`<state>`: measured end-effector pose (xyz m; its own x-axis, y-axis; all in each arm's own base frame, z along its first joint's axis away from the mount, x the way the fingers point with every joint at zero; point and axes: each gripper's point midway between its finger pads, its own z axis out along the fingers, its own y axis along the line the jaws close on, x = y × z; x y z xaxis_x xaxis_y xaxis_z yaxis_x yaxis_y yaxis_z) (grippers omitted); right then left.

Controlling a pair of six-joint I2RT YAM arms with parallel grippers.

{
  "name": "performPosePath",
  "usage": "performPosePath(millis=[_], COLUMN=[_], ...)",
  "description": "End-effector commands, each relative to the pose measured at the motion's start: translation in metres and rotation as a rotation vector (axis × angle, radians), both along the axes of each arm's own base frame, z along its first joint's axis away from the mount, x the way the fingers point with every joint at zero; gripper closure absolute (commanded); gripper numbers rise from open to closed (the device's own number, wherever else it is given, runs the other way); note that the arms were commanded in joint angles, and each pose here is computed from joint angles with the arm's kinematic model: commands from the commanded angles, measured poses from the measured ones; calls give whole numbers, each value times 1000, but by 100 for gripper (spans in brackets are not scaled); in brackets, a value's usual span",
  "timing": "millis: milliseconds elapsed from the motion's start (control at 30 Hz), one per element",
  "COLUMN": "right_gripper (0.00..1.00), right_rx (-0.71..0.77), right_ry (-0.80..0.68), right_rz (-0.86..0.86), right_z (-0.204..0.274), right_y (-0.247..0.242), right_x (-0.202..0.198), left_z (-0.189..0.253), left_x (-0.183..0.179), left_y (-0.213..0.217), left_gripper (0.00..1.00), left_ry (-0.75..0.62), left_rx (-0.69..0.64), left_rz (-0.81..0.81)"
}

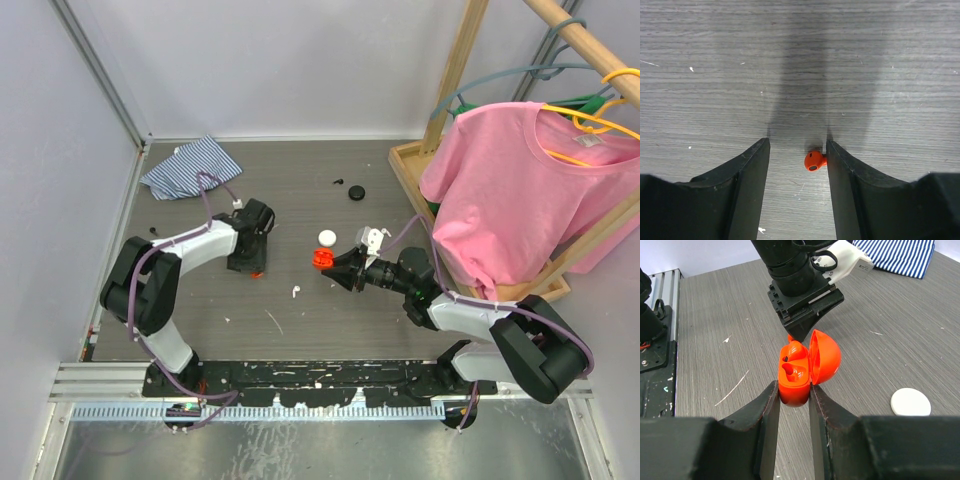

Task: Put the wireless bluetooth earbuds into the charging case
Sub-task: Pick up the earbud from the center of the board.

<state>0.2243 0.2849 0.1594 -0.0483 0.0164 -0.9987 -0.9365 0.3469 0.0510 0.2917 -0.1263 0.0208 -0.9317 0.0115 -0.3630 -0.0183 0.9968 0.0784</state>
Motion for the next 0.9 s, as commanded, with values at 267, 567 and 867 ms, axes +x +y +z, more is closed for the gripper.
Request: performPosePath(millis=[267, 567, 867], right_gripper=[99, 99, 99], right_rx=[35, 33, 31], right_ry=[-66, -67, -68], right_rz=[15, 12, 5], right_z=[24, 24, 24], right_y=[7, 7, 6], right_x=[5, 5, 6], left_z=[12, 20, 50], left_x=[-21, -30, -18], left_y=[-18, -8, -18], left_gripper=[45, 46, 49], left_ry=[37, 12, -152], left_rx=[-11, 2, -193], left_rz=[-134, -90, 51])
